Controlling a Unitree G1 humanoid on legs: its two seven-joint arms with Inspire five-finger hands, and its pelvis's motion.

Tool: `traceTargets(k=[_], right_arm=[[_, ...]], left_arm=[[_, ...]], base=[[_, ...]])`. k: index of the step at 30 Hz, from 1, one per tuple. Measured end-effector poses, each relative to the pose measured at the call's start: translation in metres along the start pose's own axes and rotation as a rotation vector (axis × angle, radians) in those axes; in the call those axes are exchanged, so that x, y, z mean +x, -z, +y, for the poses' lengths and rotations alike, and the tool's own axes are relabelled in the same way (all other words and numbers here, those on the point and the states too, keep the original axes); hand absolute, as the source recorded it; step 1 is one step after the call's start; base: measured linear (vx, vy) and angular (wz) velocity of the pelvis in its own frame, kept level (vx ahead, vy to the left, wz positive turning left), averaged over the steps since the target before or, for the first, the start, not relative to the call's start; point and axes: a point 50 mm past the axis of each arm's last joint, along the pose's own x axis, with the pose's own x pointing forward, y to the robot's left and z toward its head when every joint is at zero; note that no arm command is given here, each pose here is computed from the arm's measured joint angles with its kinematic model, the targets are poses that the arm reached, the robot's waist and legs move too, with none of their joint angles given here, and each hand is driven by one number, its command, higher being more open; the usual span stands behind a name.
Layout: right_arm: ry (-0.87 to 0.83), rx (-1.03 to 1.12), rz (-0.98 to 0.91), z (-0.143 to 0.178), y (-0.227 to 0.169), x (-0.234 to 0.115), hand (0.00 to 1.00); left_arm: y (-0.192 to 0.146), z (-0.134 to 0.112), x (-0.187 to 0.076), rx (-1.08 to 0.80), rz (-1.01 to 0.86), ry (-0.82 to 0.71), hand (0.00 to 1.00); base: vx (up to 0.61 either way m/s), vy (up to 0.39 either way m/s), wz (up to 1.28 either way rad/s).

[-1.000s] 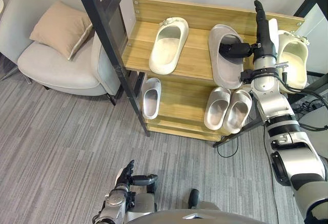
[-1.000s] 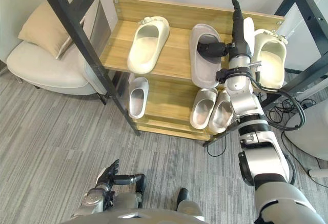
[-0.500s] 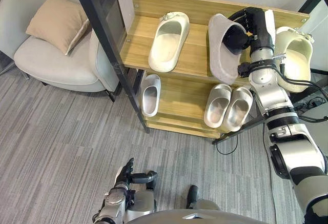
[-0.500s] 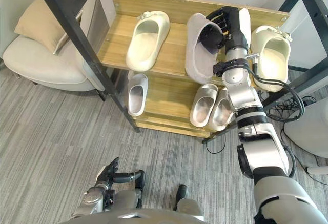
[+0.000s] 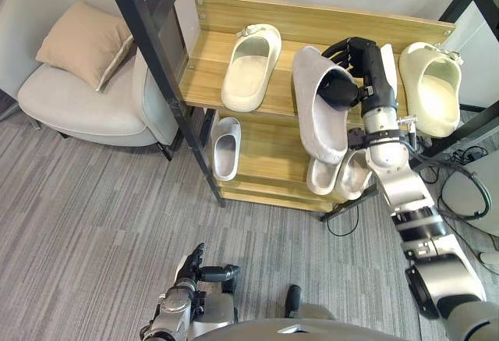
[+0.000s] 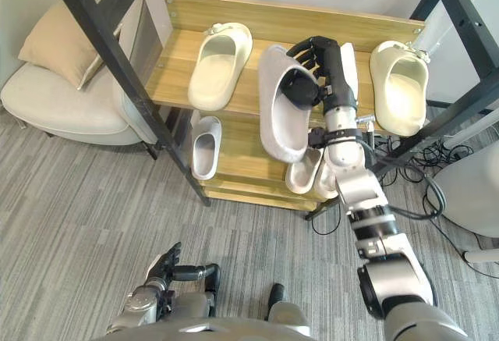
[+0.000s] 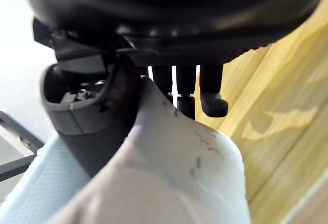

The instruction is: Organize the slippers on the shoe rack

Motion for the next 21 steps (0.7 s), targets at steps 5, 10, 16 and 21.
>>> traceTargets(k=[5, 10, 16, 21], right_arm=[[0.071, 0.072, -0.166, -0.018, -0.032, -0.019, 0.0], [0.059, 0.177, -0.276, -0.018, -0.052, -0.046, 0.0], [-0.088, 0.369, -0.152, 0.006, -0.038, -0.078, 0.0], [-0.338, 0.5, -0.059, 0.047, -0.035, -0.108, 0.0]], left_arm=[[0.004, -0.002, 0.0, 0.017, 0.018, 0.007, 1.0], [0.013, -0.003, -0.002, 0.021, 0.058, 0.013, 1.0], [0.02, -0.005, -0.004, 0.041, 0.086, 0.026, 1.0], [0.021, -0.008, -0.004, 0.052, 0.09, 0.045, 1.0]], base=[[0.0, 0.0, 0.0], [-0.02, 0.003, -0.03], [-0.02, 0.004, -0.08], [-0.03, -0.002, -0.03]])
